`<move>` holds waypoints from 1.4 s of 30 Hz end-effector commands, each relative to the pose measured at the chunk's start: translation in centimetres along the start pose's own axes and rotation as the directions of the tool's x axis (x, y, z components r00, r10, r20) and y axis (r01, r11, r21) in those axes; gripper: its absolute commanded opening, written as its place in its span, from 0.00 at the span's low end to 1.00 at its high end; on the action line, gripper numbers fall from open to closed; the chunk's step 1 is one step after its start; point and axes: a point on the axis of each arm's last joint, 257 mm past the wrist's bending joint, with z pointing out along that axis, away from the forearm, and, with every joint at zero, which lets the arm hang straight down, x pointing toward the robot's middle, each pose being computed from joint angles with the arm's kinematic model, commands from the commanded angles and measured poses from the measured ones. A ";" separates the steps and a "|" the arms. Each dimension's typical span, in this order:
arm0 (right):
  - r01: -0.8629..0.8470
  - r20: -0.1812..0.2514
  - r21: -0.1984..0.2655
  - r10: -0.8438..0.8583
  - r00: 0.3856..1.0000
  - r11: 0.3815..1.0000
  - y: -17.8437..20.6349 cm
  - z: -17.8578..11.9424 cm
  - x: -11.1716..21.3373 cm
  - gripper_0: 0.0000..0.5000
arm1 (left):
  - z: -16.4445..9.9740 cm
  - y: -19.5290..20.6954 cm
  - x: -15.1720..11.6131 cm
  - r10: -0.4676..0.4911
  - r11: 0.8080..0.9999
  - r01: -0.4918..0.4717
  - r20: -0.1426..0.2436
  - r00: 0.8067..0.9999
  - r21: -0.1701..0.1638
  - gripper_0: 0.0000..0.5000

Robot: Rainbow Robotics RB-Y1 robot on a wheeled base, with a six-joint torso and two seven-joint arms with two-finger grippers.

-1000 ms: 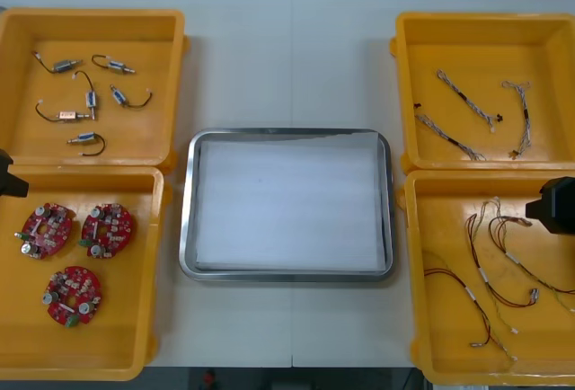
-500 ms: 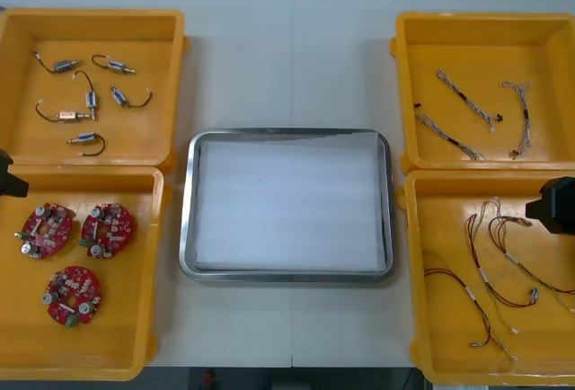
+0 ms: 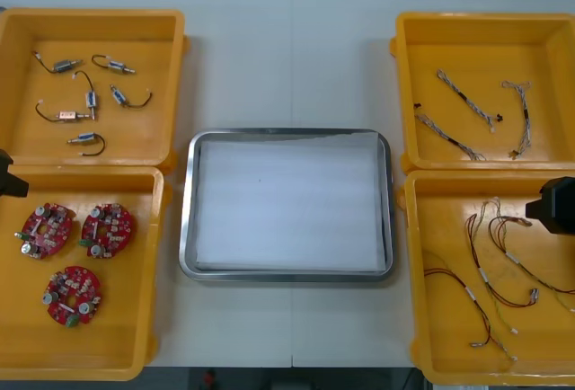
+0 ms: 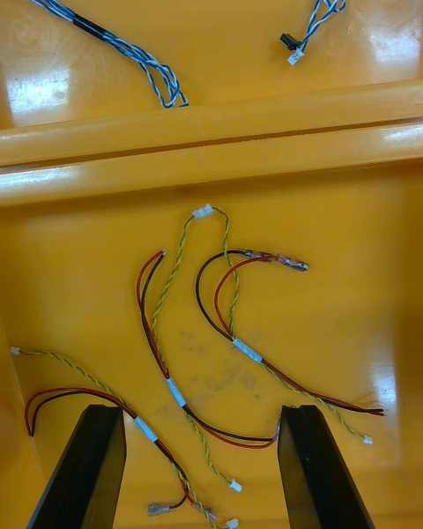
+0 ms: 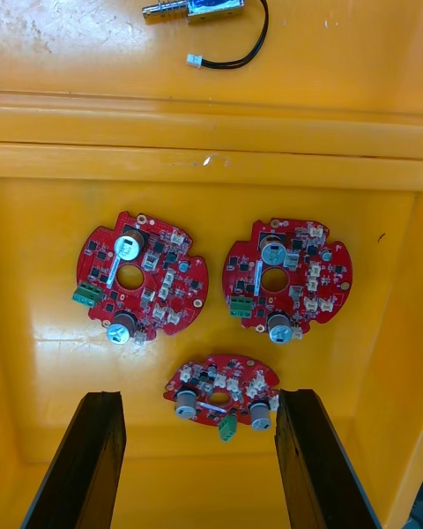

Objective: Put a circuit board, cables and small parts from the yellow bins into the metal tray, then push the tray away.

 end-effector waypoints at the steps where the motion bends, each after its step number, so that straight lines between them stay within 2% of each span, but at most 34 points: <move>1: -0.048 0.002 0.000 0.048 0.999 0.999 -0.3 -0.1 0.3 1.00 | -1.4 2.0 -0.1 0.127 0.990 -0.126 0.010 0.992 -0.064 1.00; 17: -0.048 0.002 0.000 0.048 0.999 0.999 -0.3 -0.1 0.3 1.00 | -1.4 2.0 -0.1 0.127 0.990 -0.126 0.010 0.992 -0.064 1.00; 18: -0.040 0.028 0.011 0.040 0.999 0.999 -0.6 -0.7 -0.8 1.00 | -1.4 2.0 -0.1 0.127 0.990 -0.126 0.010 0.992 -0.064 1.00; 21: -0.017 0.042 0.018 0.016 0.999 1.000 -0.7 -1.3 -1.5 1.00 | -1.4 2.0 -0.1 0.127 0.990 -0.126 0.010 0.992 -0.064 1.00; 33: 0.017 -0.031 0.026 -0.016 0.999 1.000 -1.3 -0.5 1.4 1.00 | -1.4 2.0 -0.1 0.127 0.990 -0.126 0.010 0.992 -0.064 1.00; 34: 0.022 -0.045 0.028 -0.021 0.999 0.999 -1.6 -0.3 2.0 1.00 | 0.4 1.6 1.6 0.116 0.992 -0.118 -0.047 0.992 -0.037 1.00; 35: 0.025 -0.053 0.028 -0.024 0.998 0.999 -1.7 -0.2 2.3 1.00 | 0.5 1.6 1.6 0.115 0.992 -0.117 -0.047 0.992 -0.036 1.00; 36: 0.037 -0.070 0.029 -0.034 0.997 0.999 -1.8 -0.1 3.0 1.00 | 1.1 1.5 2.2 0.109 0.993 -0.111 -0.066 0.992 -0.030 1.00; 40: 0.065 -0.139 0.038 -0.059 0.989 0.997 -2.6 0.5 5.8 1.00 | 1.7 2.1 3.2 0.141 0.986 -0.150 -0.121 0.983 -0.067 1.00; 42: 0.072 -0.143 0.037 -0.066 0.988 0.997 -2.8 0.8 6.3 1.00 | 1.9 2.0 2.9 0.149 0.985 -0.157 -0.110 0.983 -0.070 1.00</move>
